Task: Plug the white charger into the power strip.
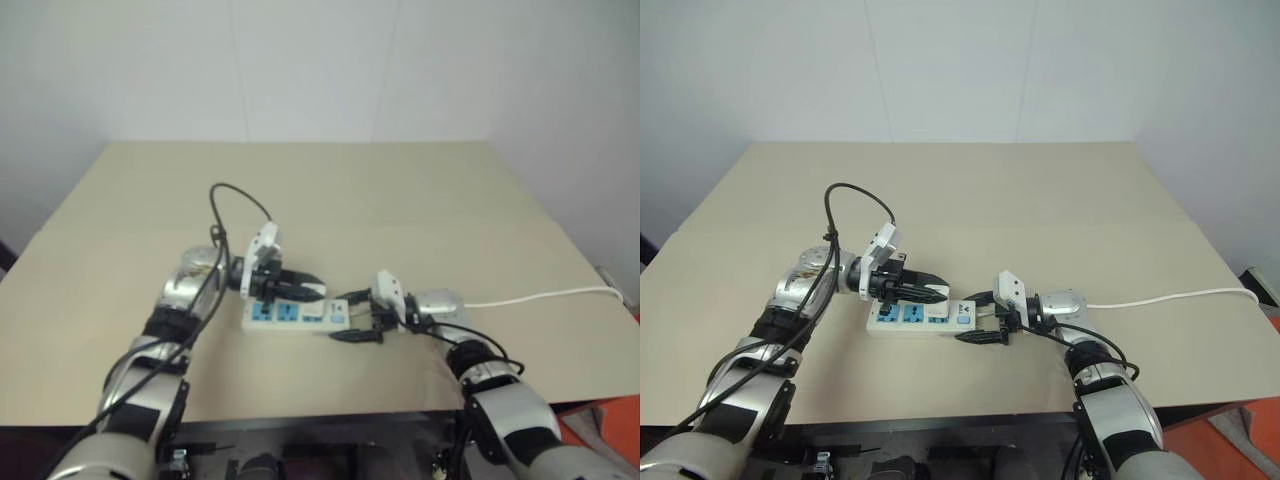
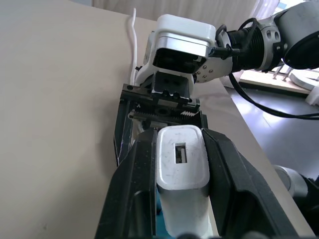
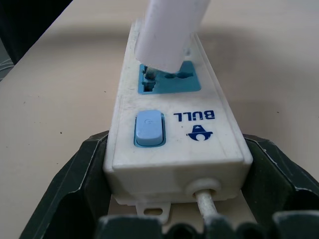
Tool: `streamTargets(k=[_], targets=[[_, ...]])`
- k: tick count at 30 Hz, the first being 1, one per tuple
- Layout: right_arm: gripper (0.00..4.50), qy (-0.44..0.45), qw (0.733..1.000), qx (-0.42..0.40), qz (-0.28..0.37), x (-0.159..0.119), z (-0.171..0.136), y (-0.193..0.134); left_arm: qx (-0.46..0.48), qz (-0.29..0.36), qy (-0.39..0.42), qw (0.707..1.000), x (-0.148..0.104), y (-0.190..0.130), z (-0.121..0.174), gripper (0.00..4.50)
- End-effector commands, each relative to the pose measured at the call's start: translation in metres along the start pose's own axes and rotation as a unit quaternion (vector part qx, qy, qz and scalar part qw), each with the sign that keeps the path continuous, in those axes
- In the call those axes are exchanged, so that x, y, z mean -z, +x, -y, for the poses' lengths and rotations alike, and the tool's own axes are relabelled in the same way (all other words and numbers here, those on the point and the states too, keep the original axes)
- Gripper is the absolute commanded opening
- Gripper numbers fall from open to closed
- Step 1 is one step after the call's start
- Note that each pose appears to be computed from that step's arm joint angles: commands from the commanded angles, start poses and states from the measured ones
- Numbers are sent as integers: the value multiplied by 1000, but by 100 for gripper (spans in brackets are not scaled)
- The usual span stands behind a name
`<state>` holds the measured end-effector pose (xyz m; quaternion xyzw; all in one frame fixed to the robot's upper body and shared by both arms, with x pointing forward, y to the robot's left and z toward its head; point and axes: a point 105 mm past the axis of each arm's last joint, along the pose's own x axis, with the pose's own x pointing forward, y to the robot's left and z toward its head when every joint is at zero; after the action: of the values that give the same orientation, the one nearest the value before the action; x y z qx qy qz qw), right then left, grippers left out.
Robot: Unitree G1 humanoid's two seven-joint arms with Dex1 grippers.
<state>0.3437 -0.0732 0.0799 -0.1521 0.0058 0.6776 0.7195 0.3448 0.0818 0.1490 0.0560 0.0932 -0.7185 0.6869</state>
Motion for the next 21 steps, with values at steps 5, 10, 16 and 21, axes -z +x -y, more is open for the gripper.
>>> streamTargets(k=[5,10,16,21], targets=[[342,15,1000,1,-27,17,-8,0,7,-14,6,1000,0,6,-6,105],[342,15,1000,2,-27,17,-8,0,-3,-32,19,999,9,6,-9,105],[342,14,1000,0,-27,17,-9,-1,6,-30,77,997,16,1,-2,105],[342,14,1000,-3,-26,17,-10,-2,1,11,99,995,14,0,3,105]])
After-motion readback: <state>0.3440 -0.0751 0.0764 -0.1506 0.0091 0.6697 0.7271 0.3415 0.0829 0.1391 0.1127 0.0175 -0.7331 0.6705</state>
